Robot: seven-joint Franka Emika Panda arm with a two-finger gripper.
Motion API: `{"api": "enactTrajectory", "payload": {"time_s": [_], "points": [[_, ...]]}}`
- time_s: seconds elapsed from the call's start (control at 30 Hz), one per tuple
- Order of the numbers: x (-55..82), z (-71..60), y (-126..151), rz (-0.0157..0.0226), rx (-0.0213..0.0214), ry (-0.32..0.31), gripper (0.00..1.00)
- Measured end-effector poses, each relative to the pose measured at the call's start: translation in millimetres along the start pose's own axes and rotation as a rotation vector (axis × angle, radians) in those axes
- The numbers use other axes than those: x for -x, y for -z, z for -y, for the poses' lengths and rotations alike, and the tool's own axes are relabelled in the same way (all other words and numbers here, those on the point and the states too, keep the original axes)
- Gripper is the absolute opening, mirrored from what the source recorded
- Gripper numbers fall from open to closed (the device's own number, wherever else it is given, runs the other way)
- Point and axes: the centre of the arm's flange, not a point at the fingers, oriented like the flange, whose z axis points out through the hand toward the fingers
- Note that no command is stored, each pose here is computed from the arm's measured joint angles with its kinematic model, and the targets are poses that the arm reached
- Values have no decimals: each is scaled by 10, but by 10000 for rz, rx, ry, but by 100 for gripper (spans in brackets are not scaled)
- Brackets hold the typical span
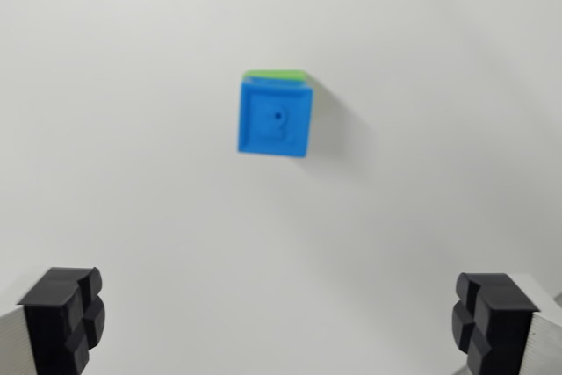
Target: Stack cube
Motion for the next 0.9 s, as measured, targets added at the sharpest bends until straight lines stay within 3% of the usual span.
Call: {"api": "enactTrajectory", "payload": {"time_s": [0.53, 0.9], "points": [[-3, -1, 214, 2, -2, 0, 100], [-6, -2, 193, 34, -14, 0, 100]]}}
